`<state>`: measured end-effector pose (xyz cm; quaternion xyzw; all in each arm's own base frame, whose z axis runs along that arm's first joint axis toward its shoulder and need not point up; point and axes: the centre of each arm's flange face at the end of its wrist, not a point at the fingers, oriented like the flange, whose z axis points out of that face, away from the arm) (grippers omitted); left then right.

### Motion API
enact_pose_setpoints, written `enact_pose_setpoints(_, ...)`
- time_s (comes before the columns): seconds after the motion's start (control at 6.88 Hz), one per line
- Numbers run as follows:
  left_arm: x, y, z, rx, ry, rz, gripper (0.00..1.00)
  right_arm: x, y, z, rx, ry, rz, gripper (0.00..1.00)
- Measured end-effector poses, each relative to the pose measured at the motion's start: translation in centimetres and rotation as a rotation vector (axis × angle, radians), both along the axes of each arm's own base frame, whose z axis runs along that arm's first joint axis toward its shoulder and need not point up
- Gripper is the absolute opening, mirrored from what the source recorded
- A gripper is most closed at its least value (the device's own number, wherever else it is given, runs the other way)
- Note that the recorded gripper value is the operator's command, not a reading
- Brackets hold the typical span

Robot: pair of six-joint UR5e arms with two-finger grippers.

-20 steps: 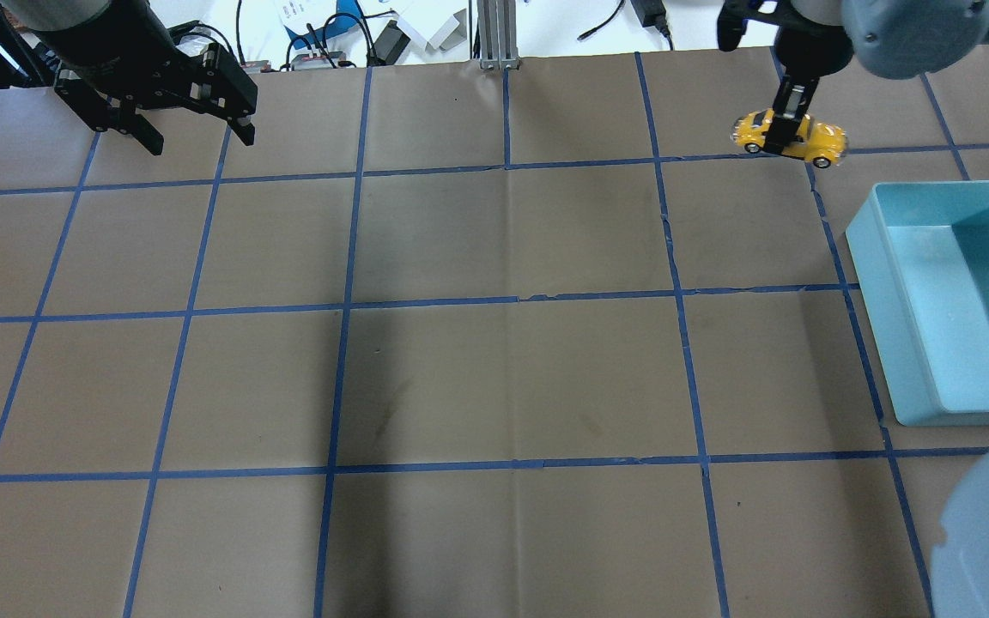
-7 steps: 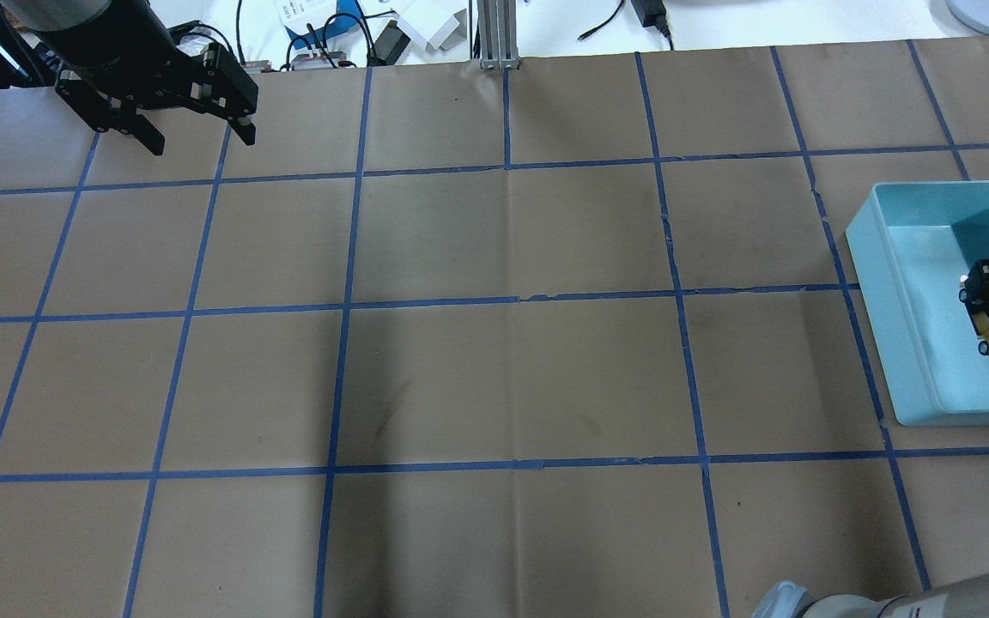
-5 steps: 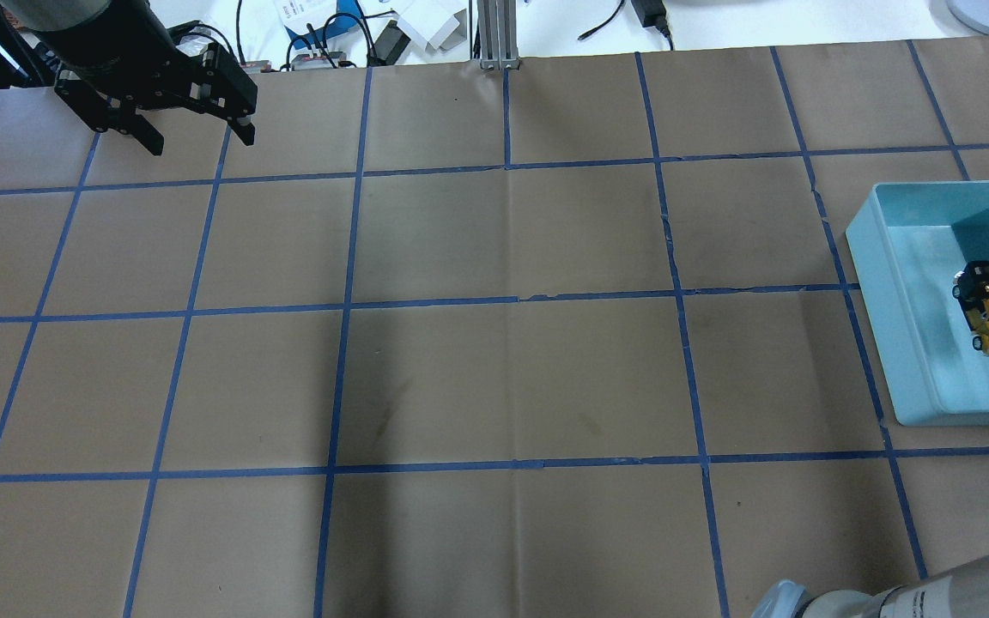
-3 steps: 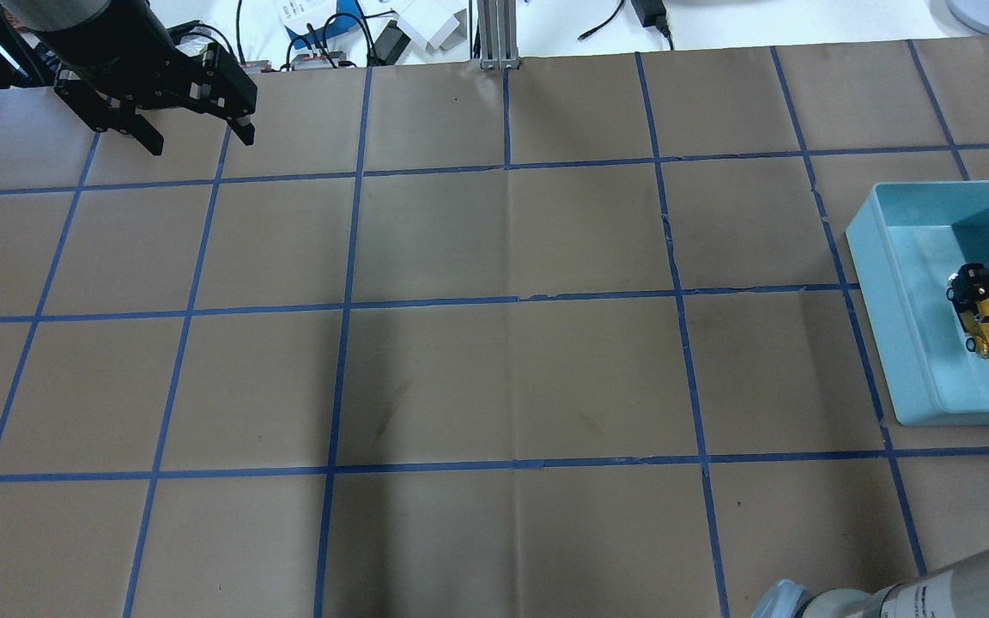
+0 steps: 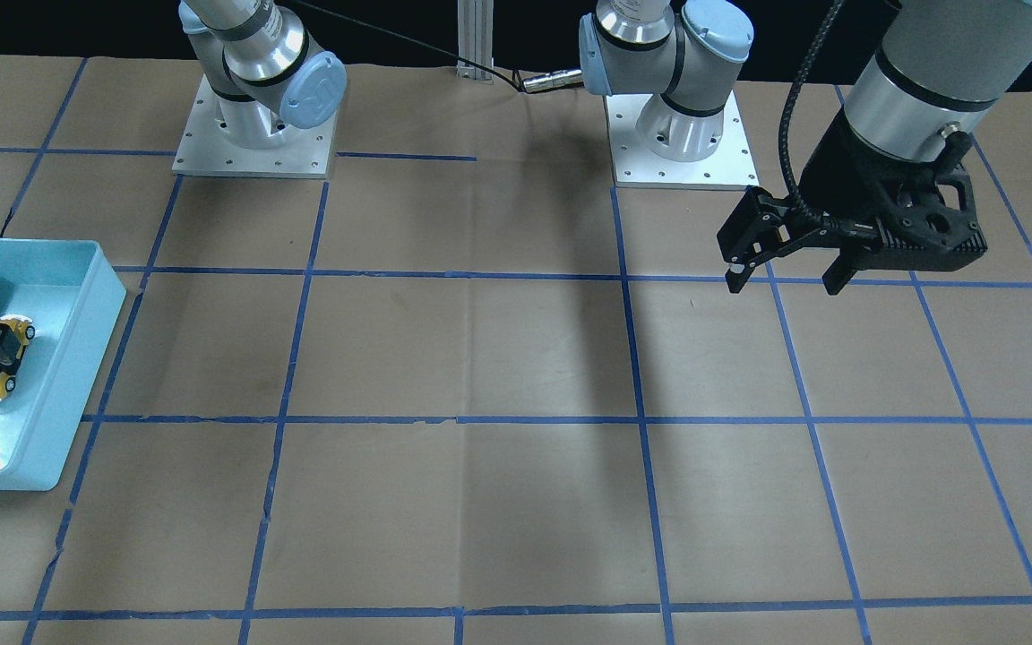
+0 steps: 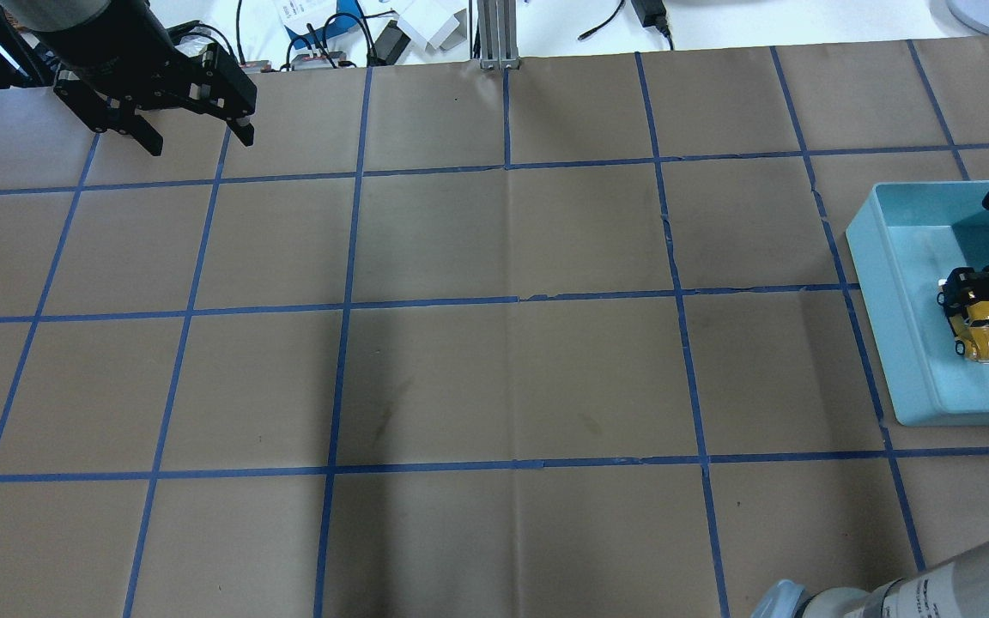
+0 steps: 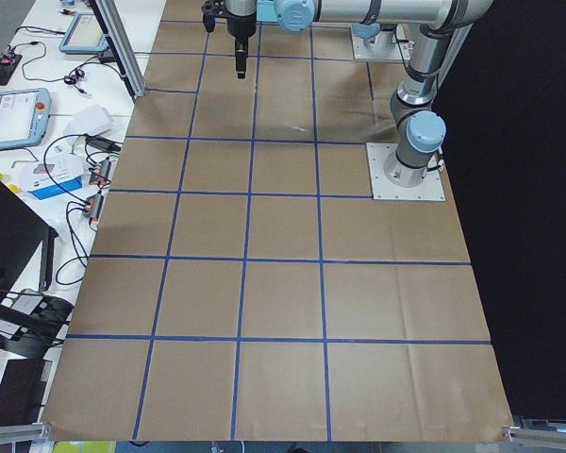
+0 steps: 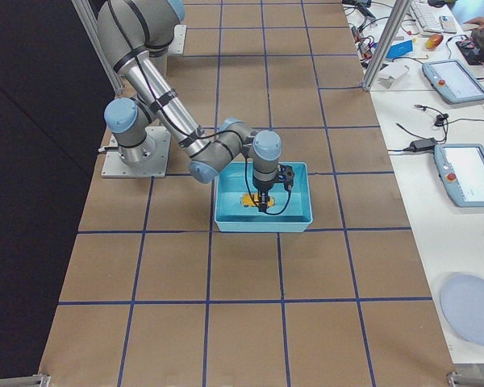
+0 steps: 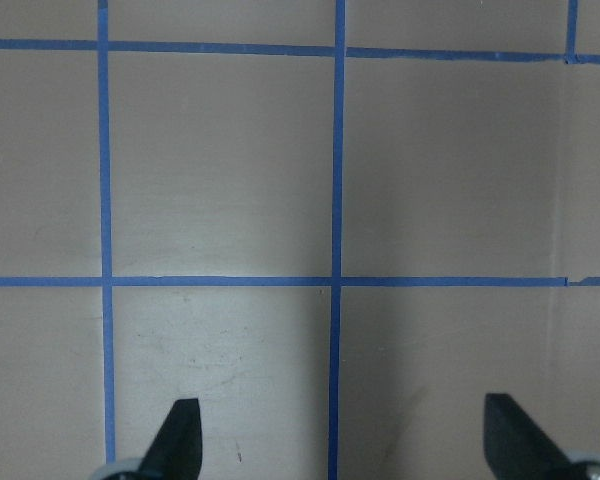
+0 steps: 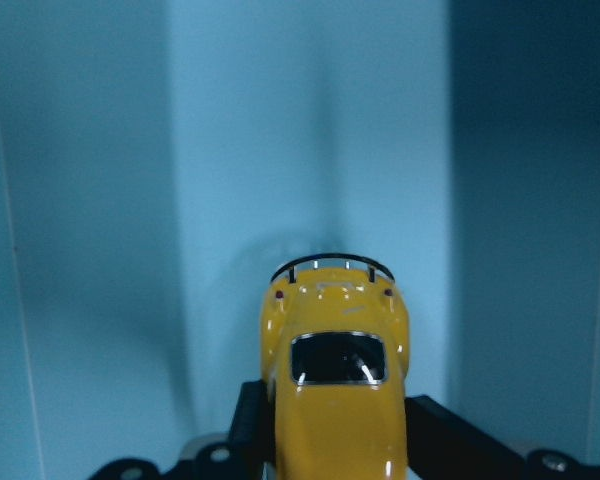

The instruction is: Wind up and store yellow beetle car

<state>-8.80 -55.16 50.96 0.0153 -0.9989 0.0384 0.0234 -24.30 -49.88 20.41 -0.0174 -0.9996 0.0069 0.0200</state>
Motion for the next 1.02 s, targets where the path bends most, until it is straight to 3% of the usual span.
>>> enact_pose_setpoints(0.58,-0.8,0.0,-0.2,0.014,-0.056,-0.016,1.0,-0.5,-0.8,2.2,-0.021,0.031,-0.015,1.0)
enact_pose_setpoints(0.73,-1.0,0.1,-0.1,0.014,-0.059,-0.024,1.0,-0.1,-1.2,5.6,-0.037,0.047,-0.013,1.0)
enact_pose_setpoints(1.02,-1.1,0.2,0.1,0.008,-0.062,-0.057,1.0,6.2,-2.2,14.7,-0.053,0.046,-0.022,1.0)
